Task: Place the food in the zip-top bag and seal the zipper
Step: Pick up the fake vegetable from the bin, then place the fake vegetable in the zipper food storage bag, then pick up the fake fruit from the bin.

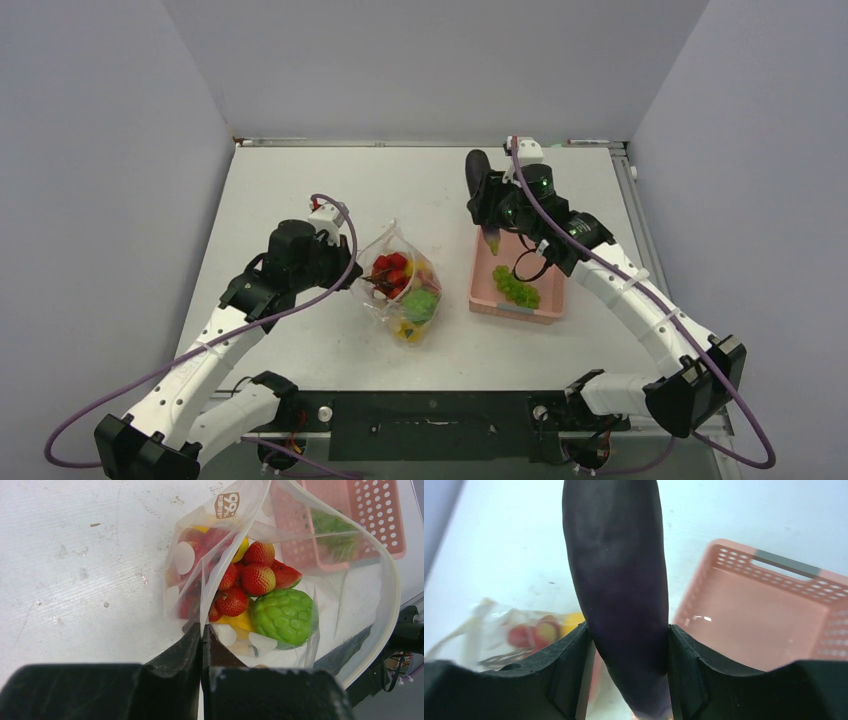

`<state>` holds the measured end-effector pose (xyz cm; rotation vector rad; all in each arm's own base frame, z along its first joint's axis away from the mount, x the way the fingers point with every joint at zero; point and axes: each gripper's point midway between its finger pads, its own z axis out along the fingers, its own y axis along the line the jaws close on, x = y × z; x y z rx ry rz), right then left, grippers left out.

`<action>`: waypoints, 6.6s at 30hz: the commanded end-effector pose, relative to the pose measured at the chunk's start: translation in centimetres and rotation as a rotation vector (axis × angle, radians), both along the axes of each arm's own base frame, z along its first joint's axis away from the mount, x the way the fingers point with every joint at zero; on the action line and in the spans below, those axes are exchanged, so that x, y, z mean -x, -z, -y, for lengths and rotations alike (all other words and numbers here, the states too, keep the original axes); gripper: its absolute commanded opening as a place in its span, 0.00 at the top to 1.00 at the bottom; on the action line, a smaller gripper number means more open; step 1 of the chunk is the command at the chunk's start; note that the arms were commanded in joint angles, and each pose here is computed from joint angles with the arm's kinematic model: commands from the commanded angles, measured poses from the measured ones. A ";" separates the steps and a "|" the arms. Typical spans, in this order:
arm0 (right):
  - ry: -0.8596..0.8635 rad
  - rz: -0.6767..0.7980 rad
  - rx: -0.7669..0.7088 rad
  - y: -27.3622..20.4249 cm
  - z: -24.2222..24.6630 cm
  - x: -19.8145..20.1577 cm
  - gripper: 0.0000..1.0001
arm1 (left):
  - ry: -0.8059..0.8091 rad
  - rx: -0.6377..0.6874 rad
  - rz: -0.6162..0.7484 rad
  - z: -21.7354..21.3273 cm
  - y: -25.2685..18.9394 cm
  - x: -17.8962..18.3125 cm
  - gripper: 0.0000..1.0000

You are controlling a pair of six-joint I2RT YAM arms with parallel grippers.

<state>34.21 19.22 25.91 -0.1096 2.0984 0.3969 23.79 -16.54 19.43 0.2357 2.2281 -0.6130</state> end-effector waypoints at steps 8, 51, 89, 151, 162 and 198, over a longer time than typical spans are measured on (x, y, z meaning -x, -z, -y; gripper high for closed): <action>-0.243 0.237 -0.448 -12.9 -9.5 5.2 0.85 | 0.016 0.094 0.040 1.3 -2.3 -0.5 1.00; -0.136 0.203 -0.352 0.4 -18.1 10.9 0.80 | 0.087 0.289 -0.025 4.5 -6.4 0.3 1.00; -0.102 0.193 -0.219 -2.4 -15.4 8.9 0.24 | 0.096 0.276 -0.047 4.8 -5.3 -0.1 1.00; -0.506 -0.242 0.125 8.3 -18.3 16.4 0.75 | 0.119 0.301 -0.028 5.4 -7.4 -0.5 1.00; -0.422 -0.122 0.085 3.4 -17.8 14.4 0.67 | 0.120 0.306 -0.018 5.2 -8.1 -0.1 1.00; 0.178 -0.192 0.300 5.4 6.9 8.7 0.40 | 0.133 0.277 -0.038 5.5 -6.9 -0.6 1.00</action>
